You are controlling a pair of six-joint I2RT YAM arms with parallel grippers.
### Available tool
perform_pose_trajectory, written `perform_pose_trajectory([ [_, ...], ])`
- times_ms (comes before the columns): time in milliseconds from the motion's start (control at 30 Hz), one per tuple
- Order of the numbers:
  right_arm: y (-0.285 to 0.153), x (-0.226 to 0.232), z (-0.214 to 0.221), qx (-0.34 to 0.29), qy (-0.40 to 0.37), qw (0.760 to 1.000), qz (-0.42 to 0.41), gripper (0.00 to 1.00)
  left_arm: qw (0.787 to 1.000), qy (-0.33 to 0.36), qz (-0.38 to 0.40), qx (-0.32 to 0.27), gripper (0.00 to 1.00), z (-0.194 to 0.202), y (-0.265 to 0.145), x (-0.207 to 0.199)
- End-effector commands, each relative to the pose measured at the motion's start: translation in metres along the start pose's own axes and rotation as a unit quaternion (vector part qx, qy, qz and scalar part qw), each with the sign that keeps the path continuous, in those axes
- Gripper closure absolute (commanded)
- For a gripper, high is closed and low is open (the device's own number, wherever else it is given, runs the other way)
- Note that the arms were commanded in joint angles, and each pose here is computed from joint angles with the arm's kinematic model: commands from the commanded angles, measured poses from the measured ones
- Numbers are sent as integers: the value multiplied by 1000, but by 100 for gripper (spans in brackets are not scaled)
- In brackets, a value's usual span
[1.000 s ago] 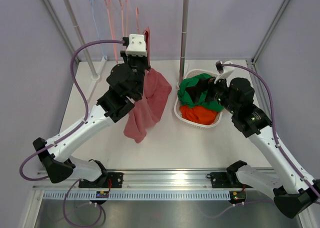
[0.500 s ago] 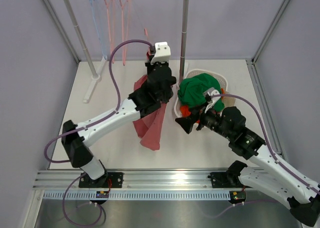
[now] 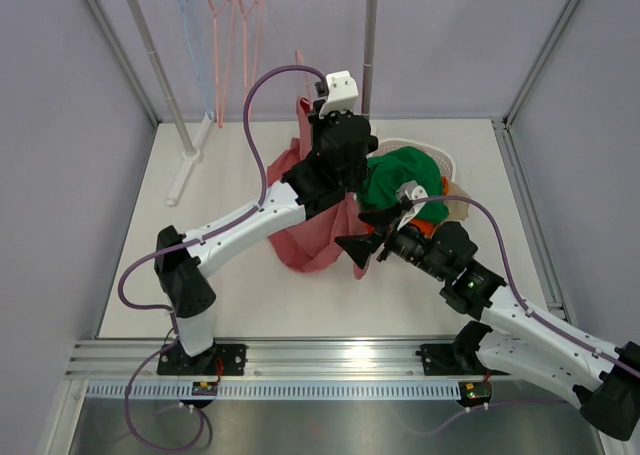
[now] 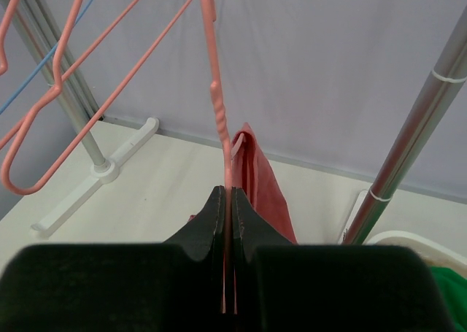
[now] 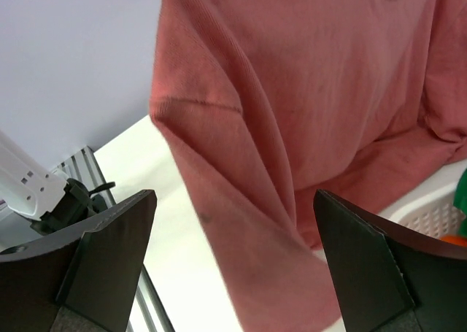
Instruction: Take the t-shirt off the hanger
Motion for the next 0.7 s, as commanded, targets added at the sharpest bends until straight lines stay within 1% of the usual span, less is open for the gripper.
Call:
perform_pose_trajectory([
  [0,12,6,-22,-54,-4,998,-16,1,996,-86,-20,-15,100,-25,-1,8],
  [33,16,5,-19,-47,-7,999,-13,2,996,-86,-18,-14,100,-25,-1,8],
  [100,21,4,-21,-52,-9,999,-6,2,996,-84,-16,-12,100,-24,-2,10],
  [133,23,3,-21,-56,-11,998,-6,4,996,-85,-15,-10,100,-25,-4,12],
  [167,24,3,-19,-52,-12,999,-10,13,996,-86,-14,-9,100,-26,-5,14],
  [200,26,4,-22,-51,-12,999,-13,45,995,-98,-13,-11,100,-31,-7,18],
  [233,28,4,-18,-31,-9,999,-14,61,995,-95,-11,-8,100,-26,-7,19],
  [267,28,4,-18,-26,-6,1000,-14,78,995,-98,-8,-8,100,-27,-7,20],
  [333,24,7,-19,-25,0,1000,-18,100,995,-97,-13,-9,100,-27,-4,22],
  [400,16,9,-22,-33,1,999,-17,100,996,-92,-17,-8,100,-22,0,21],
  [500,4,10,-23,-16,3,1000,-4,100,995,-95,-15,-2,100,-13,8,19],
  [567,-10,12,-21,2,6,1000,-2,100,994,-104,-19,1,100,-9,27,22],
  [600,-15,13,-20,5,9,1000,-5,100,994,-104,-16,3,100,-7,28,19],
  [633,-24,17,-19,9,18,1000,-11,100,995,-101,-26,2,100,-2,40,19],
  [667,-28,18,-16,14,22,1000,-13,100,994,-109,-27,-4,100,-11,45,18],
])
Point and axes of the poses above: each gripper's point midway between its finger pads, its own y axis out along the fingers, its own x axis along the line the jaws close on, z = x × y, the point moved 10 cm from there along -y, back along the fingers, and after that the axes turned 9 degrees about -y, right-handed, at the moved point
